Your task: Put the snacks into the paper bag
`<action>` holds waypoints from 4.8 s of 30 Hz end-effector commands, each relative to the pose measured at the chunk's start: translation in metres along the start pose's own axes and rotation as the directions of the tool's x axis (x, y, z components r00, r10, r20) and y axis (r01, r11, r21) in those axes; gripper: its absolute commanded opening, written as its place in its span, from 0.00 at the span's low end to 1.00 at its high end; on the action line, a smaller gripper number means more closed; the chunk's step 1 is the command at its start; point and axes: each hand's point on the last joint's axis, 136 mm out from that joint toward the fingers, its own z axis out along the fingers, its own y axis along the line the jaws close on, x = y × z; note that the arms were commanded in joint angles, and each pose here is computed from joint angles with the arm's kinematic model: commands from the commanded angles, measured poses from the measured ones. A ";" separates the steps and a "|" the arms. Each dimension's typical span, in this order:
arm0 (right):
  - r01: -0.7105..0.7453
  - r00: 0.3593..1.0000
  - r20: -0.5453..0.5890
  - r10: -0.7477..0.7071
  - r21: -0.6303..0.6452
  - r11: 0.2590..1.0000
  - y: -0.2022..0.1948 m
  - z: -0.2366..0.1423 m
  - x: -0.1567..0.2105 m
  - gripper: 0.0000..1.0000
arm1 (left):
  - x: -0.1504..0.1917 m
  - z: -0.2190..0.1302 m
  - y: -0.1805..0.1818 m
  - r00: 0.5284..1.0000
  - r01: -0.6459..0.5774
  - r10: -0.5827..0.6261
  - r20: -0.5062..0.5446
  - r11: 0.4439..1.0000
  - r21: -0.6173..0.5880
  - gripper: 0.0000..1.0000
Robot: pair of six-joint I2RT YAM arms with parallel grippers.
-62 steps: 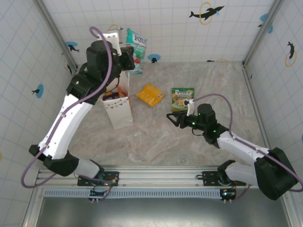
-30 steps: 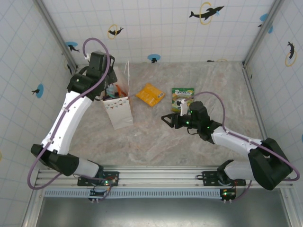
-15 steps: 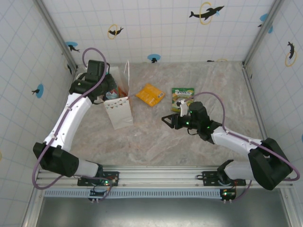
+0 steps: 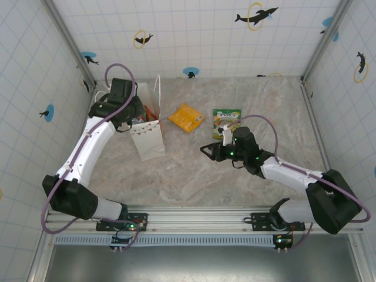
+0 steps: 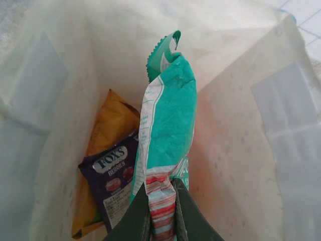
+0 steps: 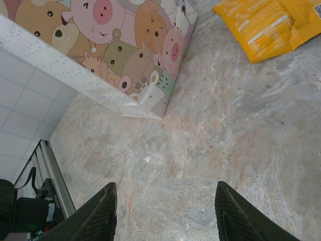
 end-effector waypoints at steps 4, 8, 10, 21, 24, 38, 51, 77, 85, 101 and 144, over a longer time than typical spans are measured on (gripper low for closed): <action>0.032 0.999 0.034 -0.031 -0.014 0.999 0.012 -0.001 -0.017 0.53 | 0.001 0.007 -0.006 1.000 -0.001 0.001 -0.013 0.999 0.035 0.17; 0.033 0.998 0.044 -0.034 0.008 0.999 0.008 -0.002 -0.018 0.53 | -0.005 -0.001 -0.007 1.000 -0.001 0.001 0.000 0.999 0.038 0.31; 0.035 0.998 0.048 -0.036 0.016 0.999 0.008 -0.002 -0.019 0.53 | -0.010 -0.008 -0.010 1.000 0.000 -0.001 0.012 0.999 0.049 0.36; 0.037 0.997 0.070 -0.040 0.037 0.999 0.009 -0.005 -0.027 0.53 | -0.050 -0.071 -0.048 0.988 -0.022 -0.020 0.151 0.962 0.271 0.49; 0.028 0.997 0.069 -0.032 0.067 0.997 0.004 -0.006 -0.028 0.53 | -0.051 -0.086 -0.068 0.983 -0.067 -0.006 0.182 0.917 0.392 0.51; -0.236 0.968 0.162 0.193 0.311 0.921 -0.060 -0.025 -0.035 0.53 | -0.022 -0.122 -0.140 0.974 -0.224 0.117 0.196 0.662 0.715 0.52; -0.427 0.904 0.223 0.365 0.420 0.800 -0.123 -0.056 -0.020 0.54 | 0.034 -0.103 -0.207 0.932 -0.337 0.332 0.146 0.646 0.684 0.54; -0.257 0.950 -0.025 0.312 0.504 0.825 -0.240 -0.017 -0.069 0.56 | 0.057 -0.062 -0.259 0.885 -0.367 0.461 0.060 0.614 0.698 0.55; -0.237 0.946 -0.064 0.318 0.533 0.812 -0.268 0.000 -0.079 0.56 | 0.052 -0.051 -0.268 0.876 -0.381 0.479 0.053 0.622 0.684 0.55; -0.217 0.954 -0.080 0.290 0.487 0.846 -0.251 -0.008 -0.073 0.01 | 0.051 -0.043 -0.271 0.877 -0.382 0.478 0.051 0.630 0.676 0.56; 0.019 0.827 0.561 -0.041 0.044 0.999 -0.043 -0.148 -0.091 0.00 | 0.084 -0.074 -0.249 0.933 -0.273 0.336 0.125 0.440 0.856 0.58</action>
